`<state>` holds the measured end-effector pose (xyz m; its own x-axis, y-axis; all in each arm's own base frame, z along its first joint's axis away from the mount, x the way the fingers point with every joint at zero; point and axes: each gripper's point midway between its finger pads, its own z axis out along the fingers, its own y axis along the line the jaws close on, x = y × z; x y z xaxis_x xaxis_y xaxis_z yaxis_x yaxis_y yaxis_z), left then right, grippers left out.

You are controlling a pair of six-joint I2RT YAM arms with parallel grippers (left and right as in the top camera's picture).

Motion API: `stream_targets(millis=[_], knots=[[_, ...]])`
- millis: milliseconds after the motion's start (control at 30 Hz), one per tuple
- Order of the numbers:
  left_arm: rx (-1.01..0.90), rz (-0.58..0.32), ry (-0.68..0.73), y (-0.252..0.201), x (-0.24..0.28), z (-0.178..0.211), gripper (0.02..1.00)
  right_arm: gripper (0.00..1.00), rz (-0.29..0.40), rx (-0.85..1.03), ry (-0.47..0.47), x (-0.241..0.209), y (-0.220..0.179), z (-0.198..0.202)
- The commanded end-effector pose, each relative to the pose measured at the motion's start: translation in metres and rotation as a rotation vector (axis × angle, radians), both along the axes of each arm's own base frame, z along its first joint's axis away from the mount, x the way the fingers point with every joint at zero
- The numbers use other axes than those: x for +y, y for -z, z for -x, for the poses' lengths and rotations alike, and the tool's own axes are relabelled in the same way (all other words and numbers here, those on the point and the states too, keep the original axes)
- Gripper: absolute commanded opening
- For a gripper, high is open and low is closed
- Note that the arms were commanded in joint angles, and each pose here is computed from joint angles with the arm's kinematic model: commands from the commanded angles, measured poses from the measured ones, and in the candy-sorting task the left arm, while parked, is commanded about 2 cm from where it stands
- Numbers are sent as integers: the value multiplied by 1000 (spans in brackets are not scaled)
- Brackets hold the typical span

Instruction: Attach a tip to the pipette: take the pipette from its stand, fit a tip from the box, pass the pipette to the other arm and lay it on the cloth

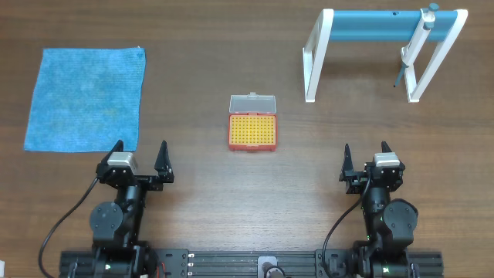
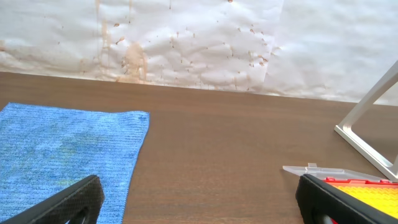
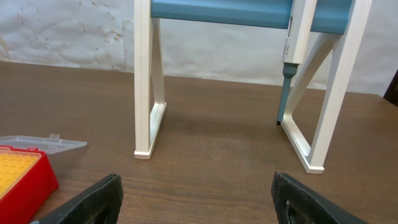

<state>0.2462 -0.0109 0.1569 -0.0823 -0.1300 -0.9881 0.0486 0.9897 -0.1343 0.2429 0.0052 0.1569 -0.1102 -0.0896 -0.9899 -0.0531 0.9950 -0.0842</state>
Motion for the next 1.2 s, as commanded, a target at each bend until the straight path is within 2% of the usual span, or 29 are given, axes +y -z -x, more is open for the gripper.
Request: stream_targets(millis=[33,833,867,933,1033,1067,1133,1200], knots=[[0,-16,10,1,-2,1,998,787,-5,-9,-44,10,0,1],[0,-16,10,1,-2,1,998,787,-5,-10,-43,10,0,1],[0,-16,10,1,-2,1,998,787,-5,-32,-43,10,-6,0],[0,-16,10,1,-2,1,998,787,-79,-41,-26,8,-23,-2],[0,-16,10,1,-2,1,998,787,-86,10,53,-11,-59,-16],[0,-16,10,1,-2,1,998,787,-82,14,79,-18,-82,-25],[0,-16,10,1,-2,1,998,787,0,39,90,-31,-129,-45],[0,-16,10,1,-2,1,998,790,83,100,69,-42,-159,-61]])
